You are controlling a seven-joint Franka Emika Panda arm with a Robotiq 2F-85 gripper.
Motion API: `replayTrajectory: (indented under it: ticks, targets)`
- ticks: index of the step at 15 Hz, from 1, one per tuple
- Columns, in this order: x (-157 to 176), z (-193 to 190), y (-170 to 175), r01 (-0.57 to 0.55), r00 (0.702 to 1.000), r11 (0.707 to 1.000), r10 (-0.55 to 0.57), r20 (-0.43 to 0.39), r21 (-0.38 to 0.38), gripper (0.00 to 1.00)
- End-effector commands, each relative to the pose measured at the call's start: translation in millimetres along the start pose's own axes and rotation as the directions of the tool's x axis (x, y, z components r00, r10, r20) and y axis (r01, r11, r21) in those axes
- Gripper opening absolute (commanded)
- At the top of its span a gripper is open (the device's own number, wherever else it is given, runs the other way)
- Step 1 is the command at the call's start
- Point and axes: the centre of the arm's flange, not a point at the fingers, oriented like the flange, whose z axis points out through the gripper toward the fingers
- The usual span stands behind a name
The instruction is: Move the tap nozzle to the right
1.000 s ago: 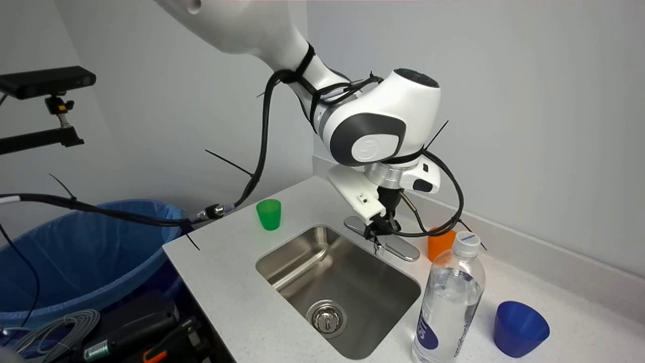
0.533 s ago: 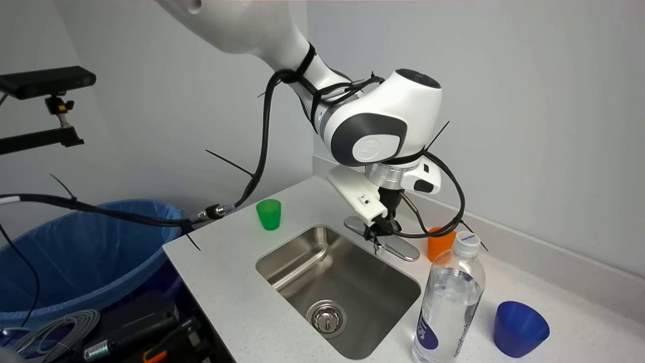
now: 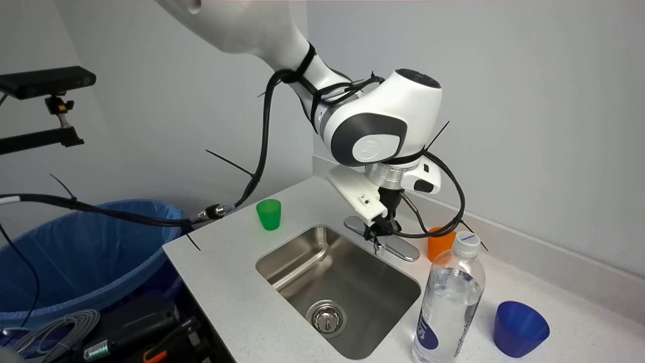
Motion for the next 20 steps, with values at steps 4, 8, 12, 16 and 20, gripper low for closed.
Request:
replayTrajectory:
  ticks: [4, 8, 12, 16, 20]
  targets:
    - [0.6, 0.5, -0.1, 0.001, 1.0, 1.0, -0.001, -0.015, 0.003, 0.0]
    - [1.9, 2.5, -1.4, -0.001, 0.999, 1.0, 0.002, -0.04, 0.013, 0.0]
    - [3.2, 3.7, -3.1, 0.011, 0.998, 1.0, -0.01, -0.057, 0.011, 0.0]
    - [2.9, 3.3, -6.8, 0.012, 1.0, 1.0, -0.013, -0.028, -0.004, 0.01]
    - [3.0, 3.5, -7.1, 0.013, 0.999, 1.0, -0.013, -0.029, -0.004, 0.01]
